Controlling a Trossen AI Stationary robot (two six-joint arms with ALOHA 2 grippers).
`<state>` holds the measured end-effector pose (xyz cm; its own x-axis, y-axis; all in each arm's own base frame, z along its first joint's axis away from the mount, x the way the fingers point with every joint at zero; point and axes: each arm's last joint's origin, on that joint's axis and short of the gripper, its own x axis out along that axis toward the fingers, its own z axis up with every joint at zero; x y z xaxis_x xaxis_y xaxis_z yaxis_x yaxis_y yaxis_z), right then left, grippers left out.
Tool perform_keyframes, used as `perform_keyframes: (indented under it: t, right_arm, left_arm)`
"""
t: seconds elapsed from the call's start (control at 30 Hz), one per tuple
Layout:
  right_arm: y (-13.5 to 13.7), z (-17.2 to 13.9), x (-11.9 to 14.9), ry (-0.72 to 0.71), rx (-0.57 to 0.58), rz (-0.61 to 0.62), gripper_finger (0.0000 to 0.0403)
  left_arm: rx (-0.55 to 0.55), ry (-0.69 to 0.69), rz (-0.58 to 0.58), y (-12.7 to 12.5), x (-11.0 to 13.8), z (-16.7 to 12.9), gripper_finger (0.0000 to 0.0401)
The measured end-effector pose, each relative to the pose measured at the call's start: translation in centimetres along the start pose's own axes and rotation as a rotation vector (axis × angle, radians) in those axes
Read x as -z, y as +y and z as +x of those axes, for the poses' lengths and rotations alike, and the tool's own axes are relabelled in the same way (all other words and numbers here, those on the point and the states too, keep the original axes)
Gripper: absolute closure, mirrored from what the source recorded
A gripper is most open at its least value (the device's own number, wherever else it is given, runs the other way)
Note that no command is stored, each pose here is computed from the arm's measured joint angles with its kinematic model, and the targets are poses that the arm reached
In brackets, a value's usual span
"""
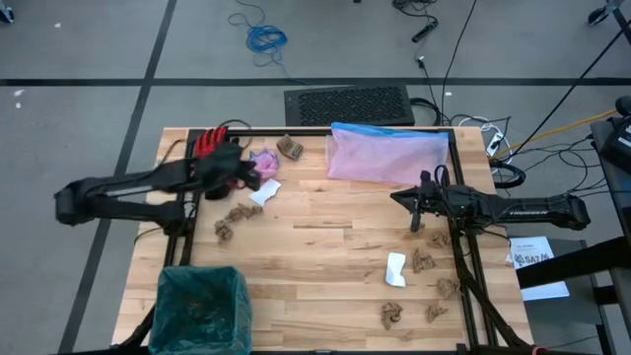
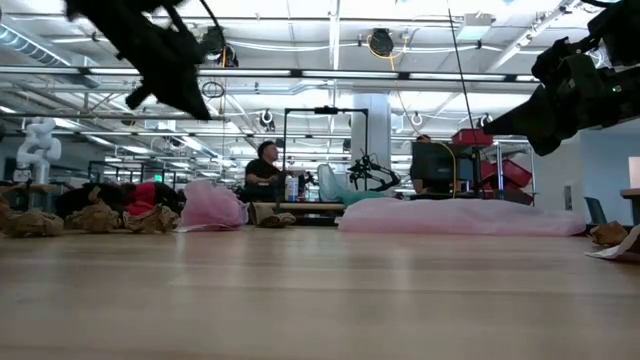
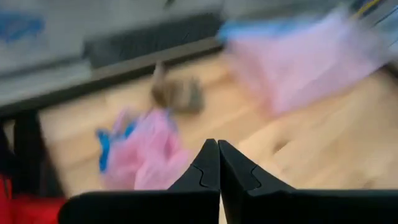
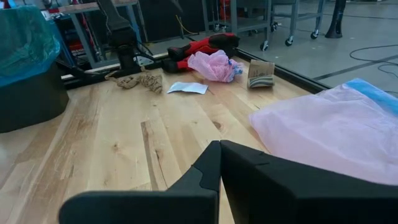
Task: Place trash/remove bag and relplace
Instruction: Put the left pink trash bag into the black trash bin
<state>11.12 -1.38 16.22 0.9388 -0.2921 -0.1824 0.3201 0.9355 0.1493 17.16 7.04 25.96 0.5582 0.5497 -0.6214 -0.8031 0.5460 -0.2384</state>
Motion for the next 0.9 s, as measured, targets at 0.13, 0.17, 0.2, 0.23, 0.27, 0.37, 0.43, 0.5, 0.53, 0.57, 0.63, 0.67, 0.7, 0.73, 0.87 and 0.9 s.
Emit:
perform_keyframes:
  t: [0.13, 0.17, 0.2, 0.23, 0.27, 0.37, 0.43, 0.5, 0.53, 0.57, 0.63, 0.67, 0.7, 0.73, 0.87, 0.9]
  right_arm:
    - [0.0, 0.0, 0.0, 0.0, 0.0, 0.0, 0.0403]
    - [0.0, 0.0, 0.0, 0.0, 0.0, 0.0, 0.0403]
    - [0.0, 0.0, 0.0, 0.0, 0.0, 0.0, 0.0403]
    - [0.0, 0.0, 0.0, 0.0, 0.0, 0.0, 0.0403]
    - [0.0, 0.0, 0.0, 0.0, 0.0, 0.0, 0.0403]
    - [0.0, 0.0, 0.0, 0.0, 0.0, 0.0, 0.0403]
    - [0.0, 0.0, 0.0, 0.0, 0.0, 0.0, 0.0403]
    - [0.0, 0.0, 0.0, 0.0, 0.0, 0.0, 0.0403]
    - [0.0, 0.0, 0.0, 0.0, 0.0, 0.0, 0.0403]
    - [0.0, 0.0, 0.0, 0.0, 0.0, 0.0, 0.0403]
    - [0.0, 0.0, 0.0, 0.0, 0.0, 0.0, 0.0403]
    - [0.0, 0.0, 0.0, 0.0, 0.0, 0.0, 0.0403]
    - [0.0, 0.0, 0.0, 0.0, 0.0, 0.0, 0.0403]
    - [0.0, 0.0, 0.0, 0.0, 0.0, 0.0, 0.0403]
    - [0.0, 0.0, 0.0, 0.0, 0.0, 0.0, 0.0403]
    - [0.0, 0.0, 0.0, 0.0, 0.0, 0.0, 0.0403]
  left_arm:
    - [-0.015, 0.217, -0.065, 0.9, -1.4, 3.2, 0.0401]
    - [-0.017, 0.255, -0.082, 1.2, -1.7, 3.9, 0.04]
    - [-0.019, 0.29, -0.084, 1.4, -1.9, 4.6, 0.0398]
    - [-0.014, 0.319, -0.08, 1.6, -2.2, 5.3, 0.0394]
    - [-0.013, 0.339, -0.081, 1.8, -2.5, 5.9, 0.0388]
    - [-0.007, 0.359, -0.049, 1.8, -3.7, 7.1, 0.0361]
    - [-0.007, 0.359, -0.006, 1.8, -4.6, 7.6, 0.034]
    - [-0.039, 0.372, 0.046, 1.8, -5.4, 7.8, 0.0318]
    - [-0.069, 0.384, 0.075, 1.9, -5.7, 7.9, 0.0307]
    - [-0.098, 0.396, 0.101, 1.9, -5.9, 8.0, 0.0295]
    - [-0.129, 0.413, 0.128, 1.8, -6.4, 8.1, 0.0274]
    - [-0.13, 0.429, 0.126, 1.8, -6.4, 8.2, 0.0264]
    - [-0.122, 0.454, 0.12, 1.8, -6.4, 8.4, 0.0255]
    - [-0.111, 0.478, 0.115, 1.9, -6.3, 8.6, 0.0246]
    - [-0.122, 0.573, 0.118, 2.1, -5.3, 9.9, 0.0225]
    - [-0.132, 0.595, 0.115, 2.1, -5.1, 10.2, 0.0222]
